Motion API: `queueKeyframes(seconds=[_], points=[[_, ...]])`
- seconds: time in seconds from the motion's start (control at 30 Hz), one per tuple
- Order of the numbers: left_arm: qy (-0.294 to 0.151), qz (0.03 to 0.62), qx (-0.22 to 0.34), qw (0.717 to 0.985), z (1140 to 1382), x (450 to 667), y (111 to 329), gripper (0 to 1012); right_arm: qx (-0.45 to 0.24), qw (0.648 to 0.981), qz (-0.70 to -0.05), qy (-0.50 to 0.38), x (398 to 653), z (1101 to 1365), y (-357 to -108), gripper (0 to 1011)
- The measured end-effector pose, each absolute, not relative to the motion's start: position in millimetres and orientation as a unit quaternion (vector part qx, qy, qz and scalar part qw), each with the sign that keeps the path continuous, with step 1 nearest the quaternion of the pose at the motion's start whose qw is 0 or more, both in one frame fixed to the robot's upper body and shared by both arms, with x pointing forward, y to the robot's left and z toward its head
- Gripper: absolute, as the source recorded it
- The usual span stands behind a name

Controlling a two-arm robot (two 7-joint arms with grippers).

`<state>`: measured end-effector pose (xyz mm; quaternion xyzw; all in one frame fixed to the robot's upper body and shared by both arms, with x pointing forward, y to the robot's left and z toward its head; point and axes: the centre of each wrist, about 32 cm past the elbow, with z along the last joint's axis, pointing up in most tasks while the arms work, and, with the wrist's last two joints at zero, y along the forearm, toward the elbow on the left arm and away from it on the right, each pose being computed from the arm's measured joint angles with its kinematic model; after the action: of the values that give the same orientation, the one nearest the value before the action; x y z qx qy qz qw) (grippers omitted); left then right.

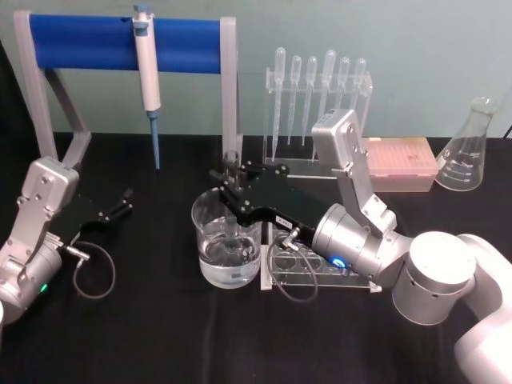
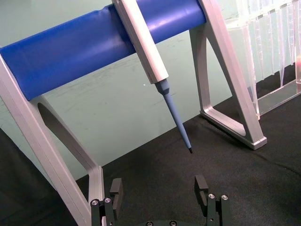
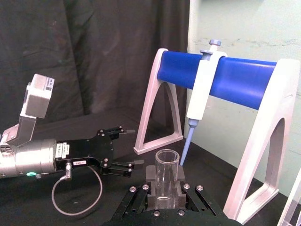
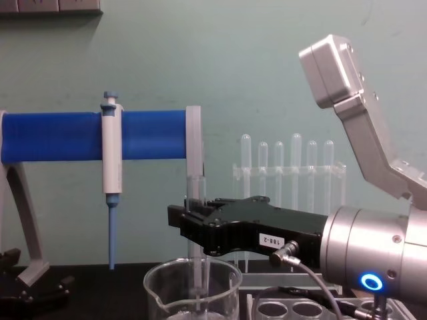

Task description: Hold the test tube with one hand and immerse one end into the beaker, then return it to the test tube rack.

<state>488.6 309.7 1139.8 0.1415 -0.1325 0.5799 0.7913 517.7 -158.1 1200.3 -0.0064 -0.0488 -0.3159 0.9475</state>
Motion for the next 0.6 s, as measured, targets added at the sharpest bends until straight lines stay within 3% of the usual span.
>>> queueKeyframes(seconds=[0.6], points=[[-0.132, 0.580, 0.142, 0.791, 1139.7, 488.6, 309.7, 1000, -0.011, 0.948, -0.314, -0.054, 517.5, 1202.8, -157.4, 224]])
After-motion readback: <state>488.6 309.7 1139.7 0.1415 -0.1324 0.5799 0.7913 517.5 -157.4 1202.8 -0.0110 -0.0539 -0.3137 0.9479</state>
